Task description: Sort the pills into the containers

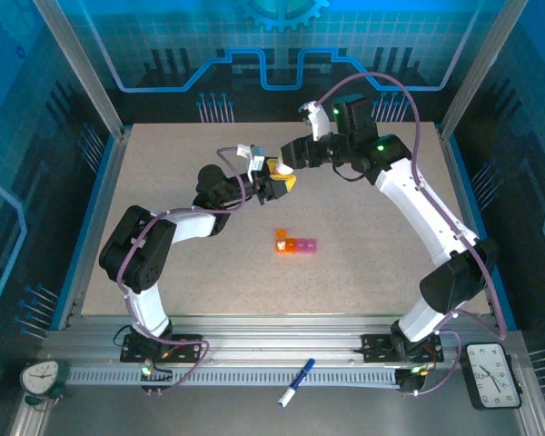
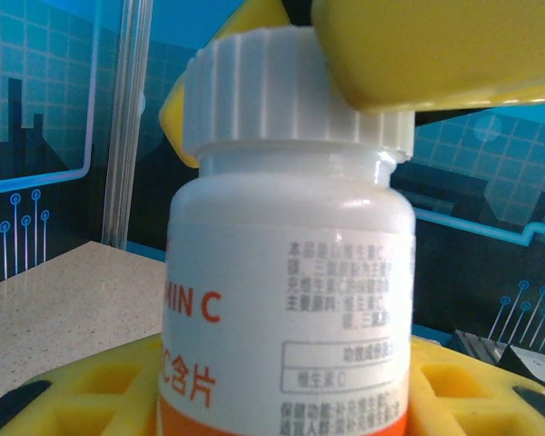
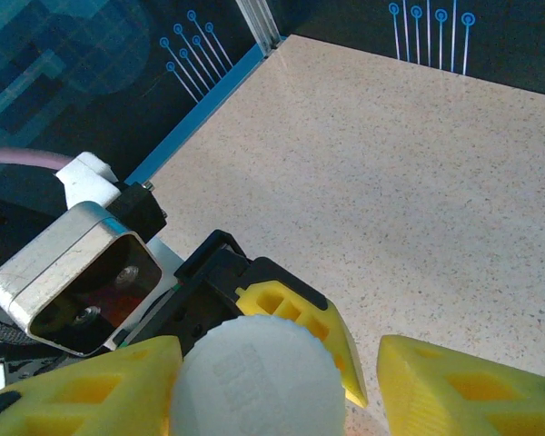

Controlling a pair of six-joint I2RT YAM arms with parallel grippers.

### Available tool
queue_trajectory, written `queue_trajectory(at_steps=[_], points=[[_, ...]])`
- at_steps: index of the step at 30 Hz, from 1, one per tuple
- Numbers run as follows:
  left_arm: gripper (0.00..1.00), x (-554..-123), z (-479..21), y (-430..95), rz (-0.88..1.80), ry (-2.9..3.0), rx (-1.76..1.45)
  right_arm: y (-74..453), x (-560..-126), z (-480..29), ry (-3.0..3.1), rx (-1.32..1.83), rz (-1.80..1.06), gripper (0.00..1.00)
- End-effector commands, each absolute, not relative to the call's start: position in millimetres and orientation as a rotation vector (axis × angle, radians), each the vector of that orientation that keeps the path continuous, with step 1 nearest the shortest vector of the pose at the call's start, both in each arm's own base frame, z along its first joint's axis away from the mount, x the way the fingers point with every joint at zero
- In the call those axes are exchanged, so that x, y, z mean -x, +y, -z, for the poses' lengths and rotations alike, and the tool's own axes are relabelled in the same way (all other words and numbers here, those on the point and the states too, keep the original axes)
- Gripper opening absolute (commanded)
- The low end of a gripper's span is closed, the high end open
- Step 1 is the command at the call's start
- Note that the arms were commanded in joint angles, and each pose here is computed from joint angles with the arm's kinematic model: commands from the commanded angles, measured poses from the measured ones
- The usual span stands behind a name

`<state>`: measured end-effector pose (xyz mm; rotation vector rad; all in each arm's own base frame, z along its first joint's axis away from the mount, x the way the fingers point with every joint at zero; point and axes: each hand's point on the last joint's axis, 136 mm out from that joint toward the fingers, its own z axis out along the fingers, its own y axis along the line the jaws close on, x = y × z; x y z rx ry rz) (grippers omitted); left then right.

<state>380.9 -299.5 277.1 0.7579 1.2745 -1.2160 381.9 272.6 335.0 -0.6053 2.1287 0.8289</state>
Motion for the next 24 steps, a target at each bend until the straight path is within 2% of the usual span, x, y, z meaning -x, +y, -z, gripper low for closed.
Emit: queue_trajectory(at_steps=[1,4,11,18,24], points=[[0.00,-378.0,-291.7,-298.1,1.202,1.205,-0.786,280.3,-380.1,-340.4,2.113,0.639,-0.835,0.58],[0.00,-377.5,-292.6,-298.4,1.201,1.202,-0.788,280.4,-380.3,-339.2,2.117,0.638,-0.836,0.53],[0.00,-377.6,-291.5,-298.3,1.202,1.203,-0.787,280.3,-379.7,-343.9,2.098,0.641,-0.847,0.33],[0.00,-377.2,-291.9,-298.0,1.201,1.201,-0.786,273.6,-381.0,-374.1,1.980,0.568,-0.960,0.30],[0.00,-377.2,-292.3,-297.5,1.200,1.200,-0.785,268.8,-377.9,-374.8,1.959,0.542,-0.957,0.30]])
